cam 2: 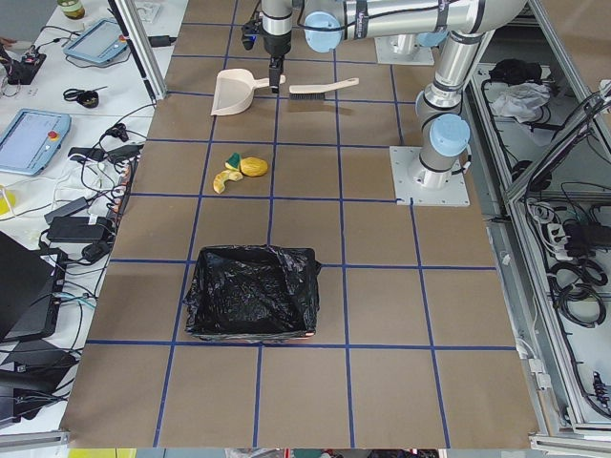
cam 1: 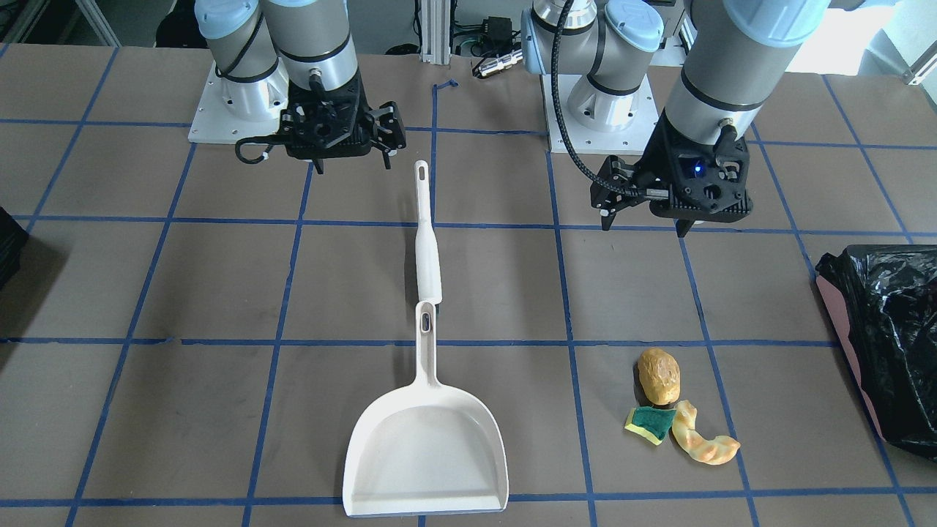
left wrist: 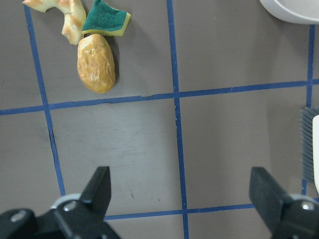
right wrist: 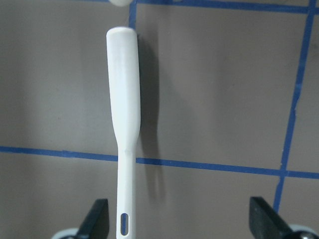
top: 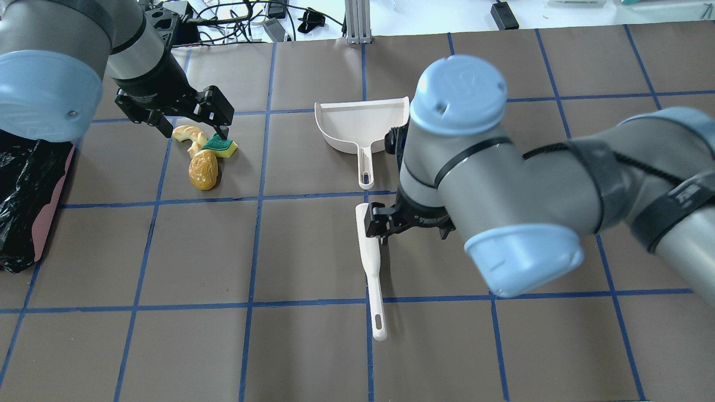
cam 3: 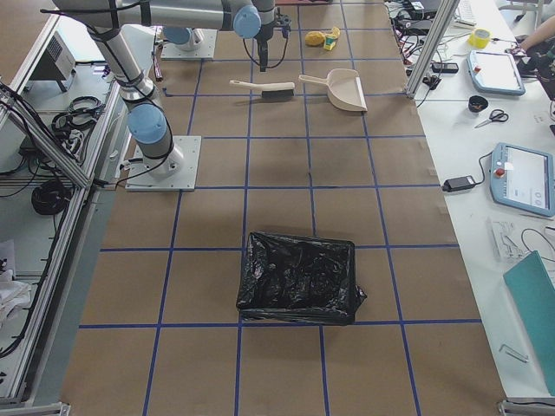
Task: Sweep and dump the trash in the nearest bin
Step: 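Grasp the white brush handle with the right gripper while the left gripper rises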
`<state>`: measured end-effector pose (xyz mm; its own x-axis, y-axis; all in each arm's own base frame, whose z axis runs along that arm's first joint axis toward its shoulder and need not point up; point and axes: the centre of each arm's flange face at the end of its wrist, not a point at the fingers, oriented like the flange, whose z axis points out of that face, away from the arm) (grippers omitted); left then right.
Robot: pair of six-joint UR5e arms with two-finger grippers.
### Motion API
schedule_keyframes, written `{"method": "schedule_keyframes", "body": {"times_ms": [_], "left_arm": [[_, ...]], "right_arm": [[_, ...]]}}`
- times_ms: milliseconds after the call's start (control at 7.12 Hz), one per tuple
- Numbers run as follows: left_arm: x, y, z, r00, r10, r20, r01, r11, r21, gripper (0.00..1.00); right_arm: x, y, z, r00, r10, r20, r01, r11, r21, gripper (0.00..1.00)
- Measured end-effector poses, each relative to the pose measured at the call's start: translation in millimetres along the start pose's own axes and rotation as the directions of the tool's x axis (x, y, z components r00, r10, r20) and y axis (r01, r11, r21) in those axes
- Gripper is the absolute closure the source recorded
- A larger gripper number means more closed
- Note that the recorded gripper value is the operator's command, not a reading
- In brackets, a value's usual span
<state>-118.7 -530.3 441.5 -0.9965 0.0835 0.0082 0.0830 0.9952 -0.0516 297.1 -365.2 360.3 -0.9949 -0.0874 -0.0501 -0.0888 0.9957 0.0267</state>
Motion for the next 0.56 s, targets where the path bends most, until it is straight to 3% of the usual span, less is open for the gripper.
{"method": "schedule_keyframes", "body": {"times_ms": [281,561], "left_arm": [[-0.6,-20.7,22.2,1.0,-0.023,-0.007,0.024,1.0,0.019,0.0],[7.0,-41.1,38.5,0.997,-0.046,-0.066,0.049,0.998,0.047,0.0]], "right_arm": [[-15.8,26.4,66.6,1.0,-0.03,0.001,0.03,1.0,-0.001,0.05],[-32.9,39.7,110.9,0.999,-0.05,-0.002,0.05,0.999,-0.003,0.06]]}}
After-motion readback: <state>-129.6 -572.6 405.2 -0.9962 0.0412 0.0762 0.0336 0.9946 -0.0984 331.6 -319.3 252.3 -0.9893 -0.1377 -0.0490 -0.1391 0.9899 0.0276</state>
